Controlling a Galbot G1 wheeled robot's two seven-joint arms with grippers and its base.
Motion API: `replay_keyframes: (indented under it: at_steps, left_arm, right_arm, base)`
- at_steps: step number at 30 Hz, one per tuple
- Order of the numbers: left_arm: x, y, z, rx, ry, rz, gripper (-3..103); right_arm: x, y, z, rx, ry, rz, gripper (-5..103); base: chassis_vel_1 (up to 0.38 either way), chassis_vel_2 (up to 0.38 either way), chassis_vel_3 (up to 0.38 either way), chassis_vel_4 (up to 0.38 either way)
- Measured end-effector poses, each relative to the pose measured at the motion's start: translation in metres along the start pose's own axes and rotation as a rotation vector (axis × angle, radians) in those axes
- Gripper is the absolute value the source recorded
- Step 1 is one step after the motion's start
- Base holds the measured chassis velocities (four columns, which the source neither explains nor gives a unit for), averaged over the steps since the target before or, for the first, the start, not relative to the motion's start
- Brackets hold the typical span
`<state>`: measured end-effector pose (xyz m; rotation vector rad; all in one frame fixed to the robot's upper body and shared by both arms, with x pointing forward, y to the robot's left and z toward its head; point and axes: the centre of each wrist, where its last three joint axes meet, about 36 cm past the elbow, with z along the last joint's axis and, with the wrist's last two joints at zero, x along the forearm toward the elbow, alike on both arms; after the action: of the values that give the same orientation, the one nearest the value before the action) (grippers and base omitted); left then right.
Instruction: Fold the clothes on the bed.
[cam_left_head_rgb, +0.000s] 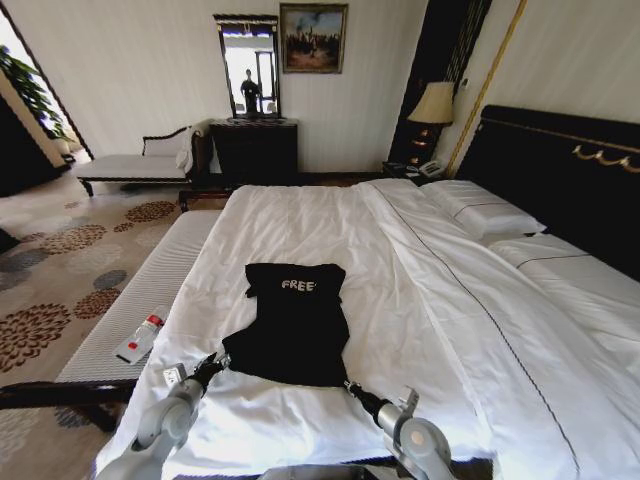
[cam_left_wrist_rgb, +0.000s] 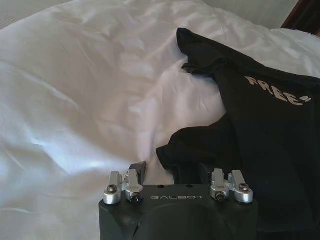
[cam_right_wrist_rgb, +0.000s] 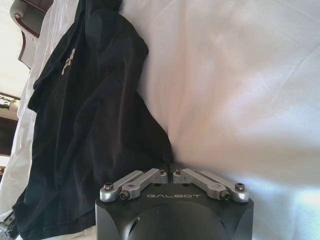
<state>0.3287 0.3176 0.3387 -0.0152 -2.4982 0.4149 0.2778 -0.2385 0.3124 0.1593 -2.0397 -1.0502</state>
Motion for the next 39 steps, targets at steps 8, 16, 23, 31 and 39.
replay_keyframes:
  at_steps: [8,16,23,31,39]
  left_arm:
    - [-0.012,-0.007,0.002,-0.019,0.011,0.005,59]
    - [-0.017,-0.007,0.004,-0.029,0.007,-0.002,29]
    - [-0.015,-0.007,0.003,-0.031,-0.005,-0.006,7]
    - [-0.005,-0.007,0.003,-0.049,-0.031,-0.027,2]
    - [0.063,-0.006,0.006,-0.075,-0.112,-0.086,2]
  right_arm:
    - [0.005,-0.004,-0.003,-0.004,-0.01,0.01,1]
    - [0.008,-0.005,-0.003,-0.004,-0.014,0.014,1]
    - [0.008,-0.004,-0.002,-0.004,-0.016,0.013,1]
    - [0.01,-0.002,0.0,-0.001,-0.017,0.014,1]
    - [0.051,0.016,0.003,0.064,-0.028,0.032,1]
  base:
    - [0.0,0.0,0.0,0.0]
    - [0.0,0.0,0.0,0.0]
    - [0.0,0.0,0.0,0.0]
    - [0.0,0.0,0.0,0.0]
    - [0.0,0.0,0.0,0.0]
